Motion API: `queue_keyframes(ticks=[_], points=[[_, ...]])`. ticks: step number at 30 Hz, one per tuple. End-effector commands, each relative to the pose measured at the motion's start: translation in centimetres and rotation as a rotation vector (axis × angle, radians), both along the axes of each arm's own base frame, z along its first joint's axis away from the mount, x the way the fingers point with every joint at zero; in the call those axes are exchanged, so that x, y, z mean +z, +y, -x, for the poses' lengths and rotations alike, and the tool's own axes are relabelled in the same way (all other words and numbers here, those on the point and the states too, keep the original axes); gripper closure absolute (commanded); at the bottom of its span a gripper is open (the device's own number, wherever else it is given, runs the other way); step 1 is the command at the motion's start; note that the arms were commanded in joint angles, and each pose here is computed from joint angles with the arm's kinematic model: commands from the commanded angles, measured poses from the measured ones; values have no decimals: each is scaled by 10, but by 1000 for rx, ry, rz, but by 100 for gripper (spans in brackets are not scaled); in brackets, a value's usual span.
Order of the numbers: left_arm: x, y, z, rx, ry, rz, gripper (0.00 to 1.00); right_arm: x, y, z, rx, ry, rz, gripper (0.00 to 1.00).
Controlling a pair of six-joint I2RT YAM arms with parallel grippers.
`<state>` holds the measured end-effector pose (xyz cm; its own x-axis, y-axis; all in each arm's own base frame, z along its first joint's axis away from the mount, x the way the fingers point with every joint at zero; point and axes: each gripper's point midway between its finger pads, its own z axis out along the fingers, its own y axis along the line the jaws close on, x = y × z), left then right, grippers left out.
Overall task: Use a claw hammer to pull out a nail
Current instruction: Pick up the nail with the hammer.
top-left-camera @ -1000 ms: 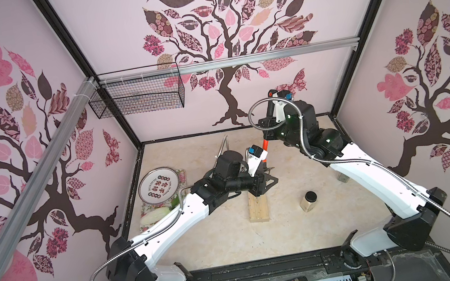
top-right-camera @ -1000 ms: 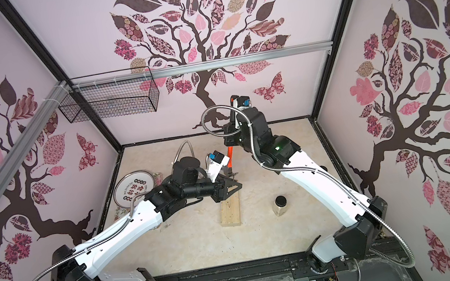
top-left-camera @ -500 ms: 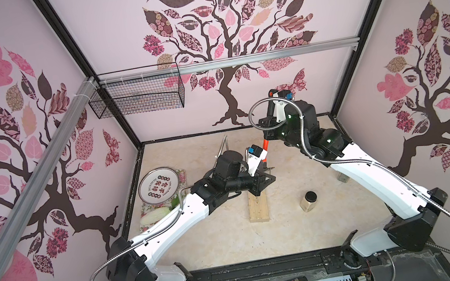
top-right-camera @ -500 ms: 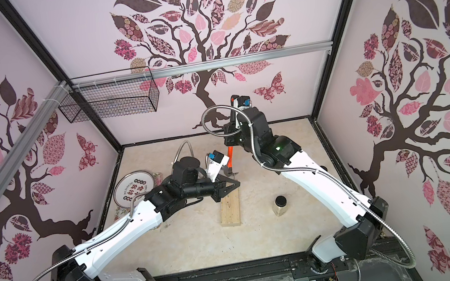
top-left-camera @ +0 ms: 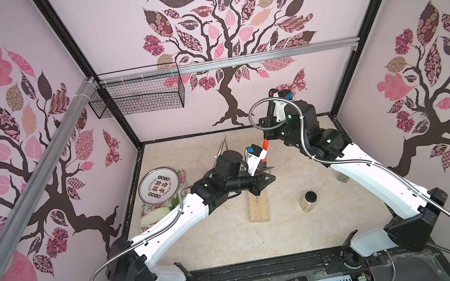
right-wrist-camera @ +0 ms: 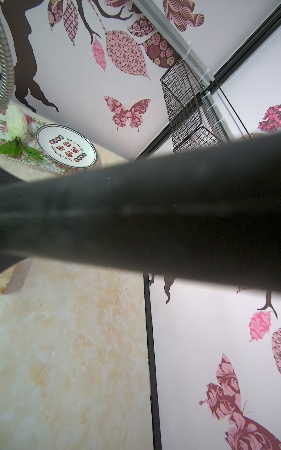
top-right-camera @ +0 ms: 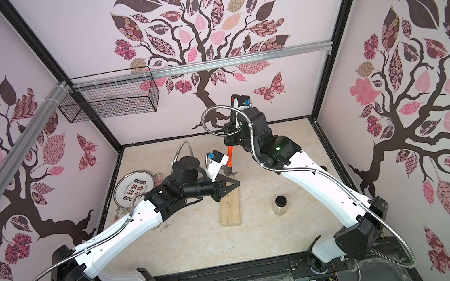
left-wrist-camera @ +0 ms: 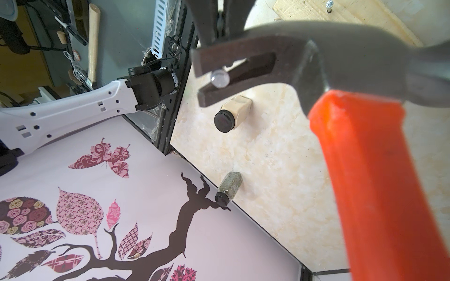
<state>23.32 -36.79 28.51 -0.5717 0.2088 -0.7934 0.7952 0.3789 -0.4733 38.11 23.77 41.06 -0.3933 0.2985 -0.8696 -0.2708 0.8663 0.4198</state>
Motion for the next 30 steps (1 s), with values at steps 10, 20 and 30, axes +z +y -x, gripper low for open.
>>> queue_keyframes(ticks=[10,20,30], points=[[71,-6,29,-100,-93,171,100,38,-9,-5,-68,-149,-104,91],[87,-2,30,-64,-92,219,100,36,-13,-7,-92,-161,-114,91],[98,1,11,77,-12,305,100,35,-21,-2,-118,-196,-167,93]])
